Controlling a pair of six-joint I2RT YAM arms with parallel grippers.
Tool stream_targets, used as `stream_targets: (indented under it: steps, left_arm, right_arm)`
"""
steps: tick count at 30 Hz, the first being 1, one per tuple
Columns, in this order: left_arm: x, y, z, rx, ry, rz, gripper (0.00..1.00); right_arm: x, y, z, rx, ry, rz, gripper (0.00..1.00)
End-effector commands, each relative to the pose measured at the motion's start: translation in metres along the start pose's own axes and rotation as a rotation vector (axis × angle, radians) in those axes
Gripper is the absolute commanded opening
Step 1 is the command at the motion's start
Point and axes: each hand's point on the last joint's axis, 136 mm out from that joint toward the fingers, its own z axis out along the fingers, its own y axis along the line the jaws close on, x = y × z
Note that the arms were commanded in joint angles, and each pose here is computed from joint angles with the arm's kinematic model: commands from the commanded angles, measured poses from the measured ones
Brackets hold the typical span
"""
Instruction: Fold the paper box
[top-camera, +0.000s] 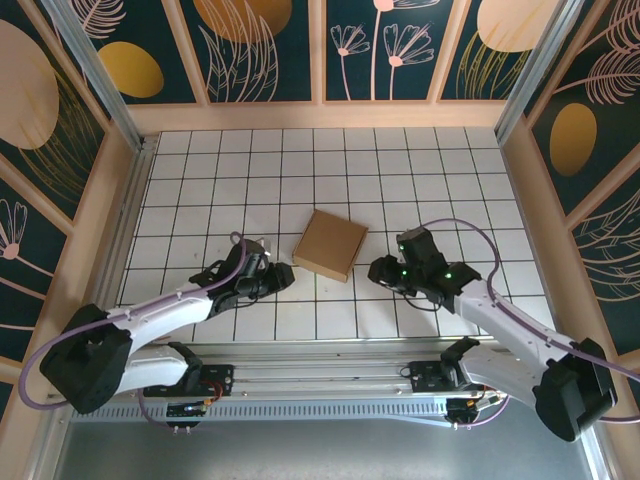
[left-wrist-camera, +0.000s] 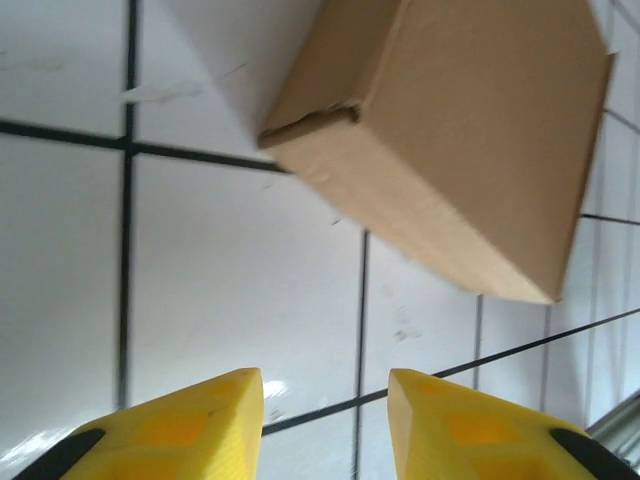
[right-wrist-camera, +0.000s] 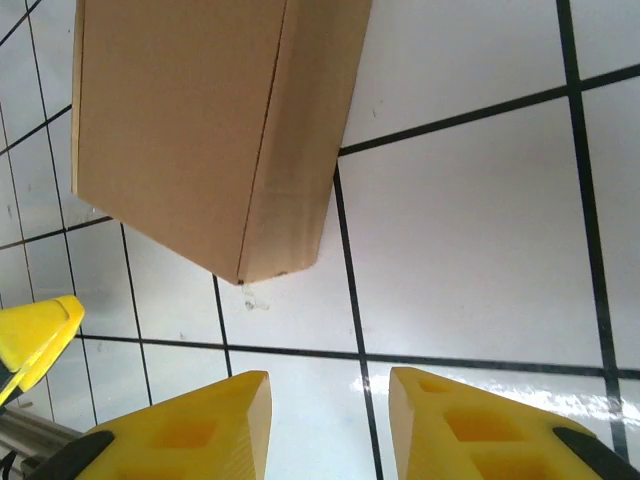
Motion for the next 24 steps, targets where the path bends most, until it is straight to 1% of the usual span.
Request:
stream_targets:
  steps: [1, 2, 4, 6, 7, 8, 9, 10, 11, 12, 13, 15, 16, 18, 20, 22, 23, 24]
  left_arm:
    - [-0.001, 0.003, -0.012, -0.037, -0.01, 0.038, 0.39]
    - [-0.005, -0.004, -0.014, -0.013, -0.028, 0.052, 0.4]
    - [-0.017, -0.02, -0.023, 0.043, -0.087, 0.101, 0.46]
    - [-0.035, -0.036, -0.038, 0.091, -0.196, 0.196, 0.57]
    - [-0.049, -0.041, -0.048, 0.09, -0.279, 0.258, 0.63]
    - [-0.062, -0.042, -0.058, 0.066, -0.355, 0.293, 0.65]
    - [-0.081, -0.037, -0.07, 0.001, -0.464, 0.319, 0.67]
    - [-0.098, -0.033, -0.082, -0.061, -0.564, 0.346, 0.71]
    - [-0.112, -0.03, -0.093, -0.122, -0.647, 0.373, 0.75]
    - [-0.125, -0.022, -0.104, -0.201, -0.733, 0.395, 0.81]
    - [-0.139, -0.013, -0.118, -0.295, -0.837, 0.409, 0.87]
    - [-0.154, 0.01, -0.14, -0.476, -0.989, 0.447, 0.99]
    - [-0.158, 0.023, -0.15, -0.572, -1.054, 0.484, 0.99]
    - [-0.163, 0.047, -0.163, -0.658, -1.147, 0.529, 0.99]
    - [-0.169, 0.079, -0.167, -0.668, -1.179, 0.496, 0.99]
    - [-0.174, 0.112, -0.167, -0.68, -1.182, 0.431, 0.99]
    - [-0.177, 0.119, -0.167, -0.69, -1.19, 0.42, 0.99]
    - [-0.181, 0.121, -0.168, -0.691, -1.205, 0.435, 0.99]
  right_arm:
    - [-0.006, 0.004, -0.01, 0.0, -0.029, 0.004, 0.39]
    - [-0.011, 0.007, -0.01, -0.005, -0.049, 0.007, 0.41]
    - [-0.03, 0.008, -0.014, 0.011, -0.116, 0.009, 0.45]
    - [-0.063, -0.005, -0.024, 0.066, -0.242, 0.028, 0.5]
    - [-0.082, -0.01, -0.031, 0.078, -0.316, 0.015, 0.53]
    - [-0.1, -0.018, -0.039, 0.098, -0.388, 0.006, 0.55]
    - [-0.121, -0.031, -0.05, 0.144, -0.476, 0.013, 0.59]
    - [-0.14, -0.041, -0.062, 0.177, -0.55, 0.002, 0.65]
    - [-0.155, -0.046, -0.071, 0.194, -0.614, -0.036, 0.68]
    - [-0.17, -0.055, -0.082, 0.232, -0.684, -0.072, 0.73]
    - [-0.181, -0.064, -0.092, 0.274, -0.754, -0.091, 0.82]
    - [-0.197, -0.085, -0.108, 0.35, -0.869, -0.141, 0.87]
    - [-0.202, -0.1, -0.113, 0.399, -0.927, -0.145, 0.91]
    - [-0.205, -0.12, -0.116, 0.433, -1.018, -0.199, 0.93]
    - [-0.199, -0.136, -0.114, 0.443, -1.13, -0.255, 0.93]
    - [-0.187, -0.138, -0.117, 0.403, -1.258, -0.343, 0.96]
    - [-0.188, -0.143, -0.117, 0.38, -1.29, -0.3, 0.98]
    - [-0.19, -0.149, -0.105, 0.345, -1.258, -0.289, 0.98]
